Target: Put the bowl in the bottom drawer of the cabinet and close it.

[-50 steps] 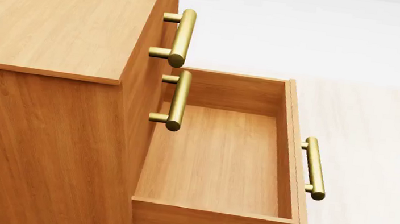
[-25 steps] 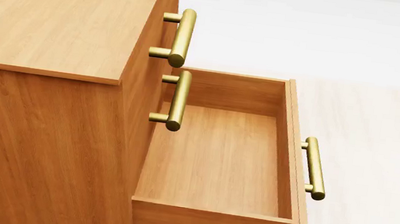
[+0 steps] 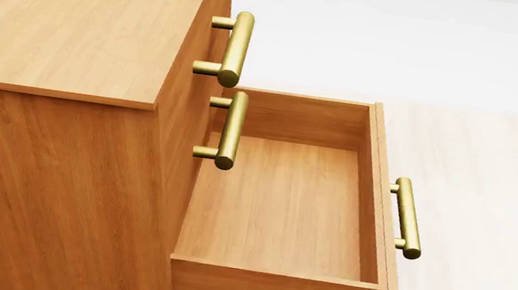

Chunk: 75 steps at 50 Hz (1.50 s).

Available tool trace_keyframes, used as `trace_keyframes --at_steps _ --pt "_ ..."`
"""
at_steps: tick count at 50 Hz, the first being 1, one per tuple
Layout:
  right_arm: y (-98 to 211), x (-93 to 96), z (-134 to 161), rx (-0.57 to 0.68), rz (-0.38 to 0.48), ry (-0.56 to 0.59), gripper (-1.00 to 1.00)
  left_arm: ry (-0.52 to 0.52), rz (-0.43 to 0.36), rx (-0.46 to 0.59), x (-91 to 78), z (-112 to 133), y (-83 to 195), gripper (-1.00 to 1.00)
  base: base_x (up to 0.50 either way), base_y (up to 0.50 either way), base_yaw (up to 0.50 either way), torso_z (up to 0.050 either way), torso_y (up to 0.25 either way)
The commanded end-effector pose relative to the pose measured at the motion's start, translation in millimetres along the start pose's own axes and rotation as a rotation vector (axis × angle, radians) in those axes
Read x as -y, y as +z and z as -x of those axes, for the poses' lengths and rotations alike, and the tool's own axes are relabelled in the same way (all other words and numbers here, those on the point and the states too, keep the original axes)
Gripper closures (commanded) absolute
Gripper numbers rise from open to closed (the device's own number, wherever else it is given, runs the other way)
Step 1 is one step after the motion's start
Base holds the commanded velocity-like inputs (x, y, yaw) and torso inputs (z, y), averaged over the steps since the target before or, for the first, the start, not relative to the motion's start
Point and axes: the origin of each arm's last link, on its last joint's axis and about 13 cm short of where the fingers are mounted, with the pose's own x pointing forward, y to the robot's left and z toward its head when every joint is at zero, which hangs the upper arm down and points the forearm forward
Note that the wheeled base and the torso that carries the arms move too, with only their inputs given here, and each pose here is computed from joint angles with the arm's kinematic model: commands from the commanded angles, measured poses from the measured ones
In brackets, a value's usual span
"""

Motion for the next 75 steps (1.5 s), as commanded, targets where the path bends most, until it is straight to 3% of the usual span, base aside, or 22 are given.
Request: trace_keyframes --at_steps 1,19,45,50,75 --pt "-2.1 2.1 -6.3 -0.061 -0.011 0.003 -1.00 0.000 -0.002 0.000 -0.2 0.8 1.3 -1.00 0.00 0.00 0.00 0.000 0.000" --pt "-16.1 7.9 -18.3 -0.184 -0.037 -0.134 -1.00 0.002 -0.002 0.000 0.1 -0.7 -0.9 -1.00 0.00 0.00 0.00 0.000 0.000" --pt "-25.8 15.6 -21.8 -0.271 -0.073 -0.175 -1.00 0.004 -0.002 0.001 -0.3 -0.1 -0.7 -1.00 0.00 0.00 0.00 0.000 0.000" --pt "-28.5 19.3 -23.9 -0.285 -0.077 -0.252 -1.00 0.003 -0.003 0.002 -0.1 0.0 -0.7 -1.00 0.00 0.00 0.00 0.000 0.000" --pt "-41.1 20.8 -33.6 -0.367 -0.087 -0.224 -1.00 0.003 -0.003 0.002 0.1 -0.4 -0.1 -1.00 0.00 0.00 0.00 0.000 0.000"
